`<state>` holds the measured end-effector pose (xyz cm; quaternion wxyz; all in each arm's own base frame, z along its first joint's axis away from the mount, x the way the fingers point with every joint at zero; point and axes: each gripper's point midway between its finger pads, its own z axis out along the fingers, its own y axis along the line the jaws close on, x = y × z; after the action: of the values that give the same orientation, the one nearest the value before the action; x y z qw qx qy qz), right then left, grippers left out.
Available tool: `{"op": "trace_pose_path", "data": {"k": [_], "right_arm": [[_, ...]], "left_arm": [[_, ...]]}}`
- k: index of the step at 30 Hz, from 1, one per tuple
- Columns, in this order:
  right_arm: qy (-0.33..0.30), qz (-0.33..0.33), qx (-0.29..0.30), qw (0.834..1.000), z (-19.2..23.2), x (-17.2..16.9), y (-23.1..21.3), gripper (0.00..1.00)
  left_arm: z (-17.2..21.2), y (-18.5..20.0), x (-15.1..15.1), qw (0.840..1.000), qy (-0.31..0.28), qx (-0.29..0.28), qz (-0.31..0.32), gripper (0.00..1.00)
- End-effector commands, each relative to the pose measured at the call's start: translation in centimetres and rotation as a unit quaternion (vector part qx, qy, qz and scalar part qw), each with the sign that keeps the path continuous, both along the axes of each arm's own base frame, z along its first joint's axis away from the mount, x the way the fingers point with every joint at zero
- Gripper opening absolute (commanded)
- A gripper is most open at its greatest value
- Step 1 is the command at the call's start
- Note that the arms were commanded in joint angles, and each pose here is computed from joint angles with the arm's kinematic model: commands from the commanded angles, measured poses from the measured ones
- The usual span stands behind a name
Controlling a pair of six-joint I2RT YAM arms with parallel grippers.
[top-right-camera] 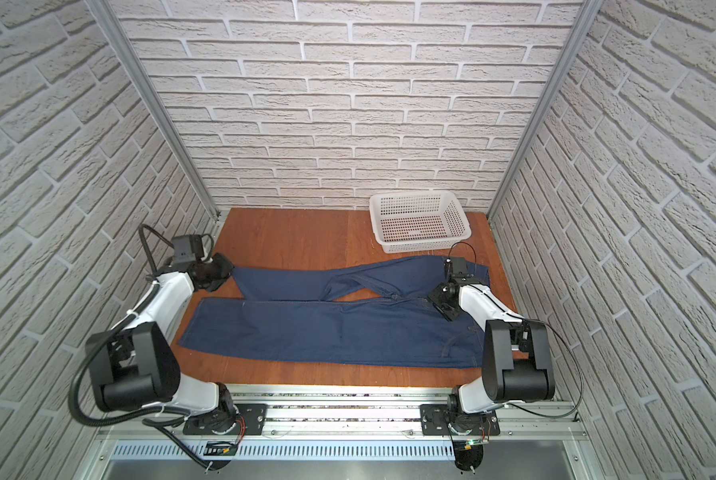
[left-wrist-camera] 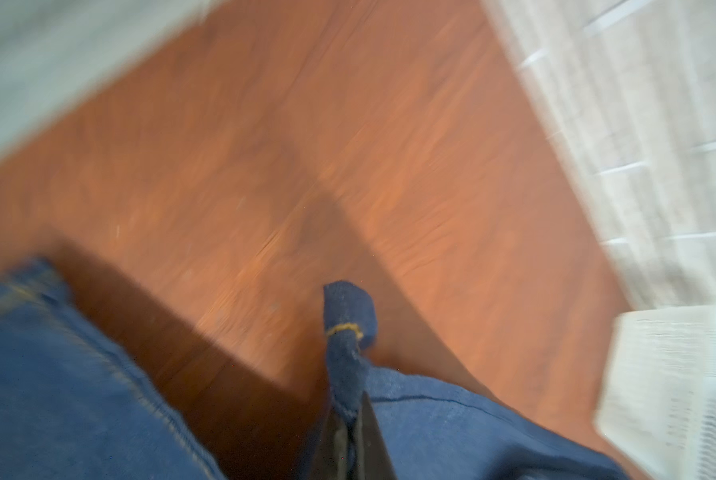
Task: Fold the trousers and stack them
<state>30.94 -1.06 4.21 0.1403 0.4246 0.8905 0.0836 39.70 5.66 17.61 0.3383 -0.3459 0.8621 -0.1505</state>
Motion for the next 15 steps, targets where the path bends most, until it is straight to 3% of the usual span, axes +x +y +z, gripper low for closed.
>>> {"op": "trace_pose_path", "data": {"k": [1,8,15], "right_arm": [[-0.003,0.01,-0.011,1.0,0.2,-0.3,-0.1,0.56],[0.008,0.012,-0.015,1.0,-0.3,-0.9,-0.2,0.56],[0.004,0.021,-0.018,1.0,0.2,-1.0,-0.2,0.56]], "left_arm": [[6.0,1.0,-0.2,0.998,-0.03,0.056,-0.009,0.0],[8.8,0.5,0.8,0.995,-0.025,0.084,-0.04,0.0],[7.7,-5.3,0.2,0.988,0.016,0.118,-0.102,0.0]]}}
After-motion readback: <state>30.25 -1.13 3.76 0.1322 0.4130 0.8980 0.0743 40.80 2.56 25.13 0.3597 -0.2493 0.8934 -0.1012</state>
